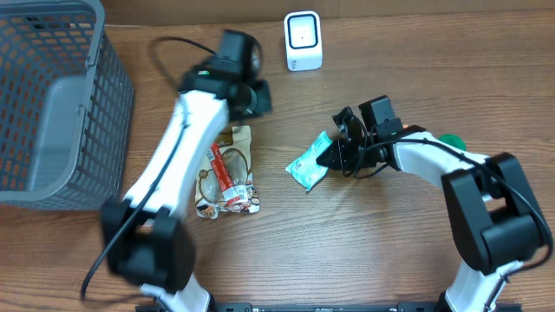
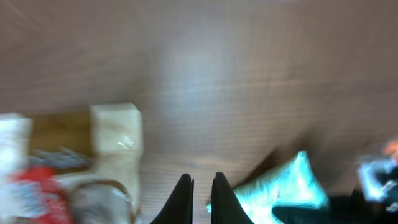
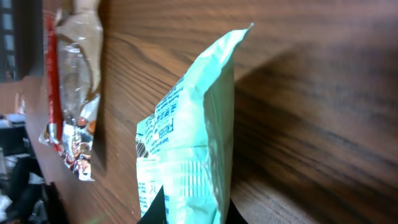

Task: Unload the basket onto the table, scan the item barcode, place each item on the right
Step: 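Open the left gripper off the teal pack and retract the left arm leftward, then lift the teal pack with the right gripper toward the white scanner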

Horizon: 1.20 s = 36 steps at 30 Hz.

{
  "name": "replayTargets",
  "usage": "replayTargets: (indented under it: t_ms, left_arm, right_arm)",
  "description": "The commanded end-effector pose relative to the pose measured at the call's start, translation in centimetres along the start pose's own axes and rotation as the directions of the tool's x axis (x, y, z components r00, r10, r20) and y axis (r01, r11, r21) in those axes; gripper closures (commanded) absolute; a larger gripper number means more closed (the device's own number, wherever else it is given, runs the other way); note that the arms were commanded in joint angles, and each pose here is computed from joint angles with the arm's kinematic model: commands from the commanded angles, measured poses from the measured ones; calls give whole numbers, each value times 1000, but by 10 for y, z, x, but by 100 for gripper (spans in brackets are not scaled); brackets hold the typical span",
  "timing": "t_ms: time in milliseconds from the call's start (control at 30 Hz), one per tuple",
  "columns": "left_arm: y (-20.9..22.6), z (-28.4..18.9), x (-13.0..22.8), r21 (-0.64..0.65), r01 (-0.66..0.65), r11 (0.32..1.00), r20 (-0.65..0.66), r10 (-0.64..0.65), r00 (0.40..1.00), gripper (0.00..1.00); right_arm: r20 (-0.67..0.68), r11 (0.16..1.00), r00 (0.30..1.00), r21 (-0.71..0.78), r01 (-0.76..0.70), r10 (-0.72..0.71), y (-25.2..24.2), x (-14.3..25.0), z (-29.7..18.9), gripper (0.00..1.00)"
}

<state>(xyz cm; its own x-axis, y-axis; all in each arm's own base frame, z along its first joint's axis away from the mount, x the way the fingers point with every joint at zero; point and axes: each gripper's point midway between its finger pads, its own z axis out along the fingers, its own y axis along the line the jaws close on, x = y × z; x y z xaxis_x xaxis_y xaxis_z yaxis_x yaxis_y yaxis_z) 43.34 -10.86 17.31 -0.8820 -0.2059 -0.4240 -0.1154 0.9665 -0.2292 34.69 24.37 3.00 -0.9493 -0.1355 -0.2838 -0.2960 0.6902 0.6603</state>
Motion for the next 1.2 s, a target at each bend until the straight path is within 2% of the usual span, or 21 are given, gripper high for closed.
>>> replayTargets:
  t_ms: [0, 100, 200, 267, 367, 400, 633, 733, 833, 900, 1067, 1167]
  left_arm:
    - [33, -43, -41, -84, 67, 994, 187, -51, 981, 96]
    - [63, -54, -56, -155, 127, 980, 255, -84, 963, 85]
    - [99, -59, -64, -240, 190, 952, 292, -116, 949, 65]
    - [116, -60, -67, -270, 222, 937, 302, -136, 944, 43]
    - [133, -61, -69, -285, 255, 924, 308, -163, 937, 15]
    - [138, -62, -68, -290, 262, 920, 308, -170, 936, 0]
    - [152, -64, -68, -302, 289, 909, 312, -192, 931, 0]
    - [151, -64, -68, -302, 288, 909, 311, -192, 931, 1]
    - [151, -64, -68, -301, 288, 909, 311, -192, 931, 0]
    - [151, -64, -68, -302, 288, 909, 311, -192, 931, 0]
    - [151, -64, -68, -302, 289, 909, 312, -192, 931, 0]
    - [151, -64, -68, -302, 288, 909, 311, -192, 931, 0]
  right_arm:
    - [181, 979, 962, 37, 200, -203, 42, -56, -46, 96]
    - [249, 963, 931, 102, 248, -267, 53, -76, -67, 96]
    - [286, 929, 885, 163, 332, -366, 66, -92, -88, 97]
    - [292, 920, 875, 194, 342, -387, 73, -102, -100, 97]
    - [282, 881, 843, 271, 389, -459, 85, -119, -123, 97]
    - [278, 863, 830, 306, 401, -484, 89, -125, -132, 97]
    - [276, 712, 700, 531, 460, -659, 110, -170, -187, 97]
    - [206, 586, 598, 587, 558, -775, 116, -177, -193, 96]
    - [92, 398, 446, 633, 664, -890, 124, -182, -193, 97]
    - [37, 284, 369, 710, 644, -929, 130, -195, -201, 97]
    - [-66, 65, 216, 835, 547, -974, 154, -227, -212, 96]
    - [-137, -31, 165, 850, 526, -977, 155, -237, -201, 96]
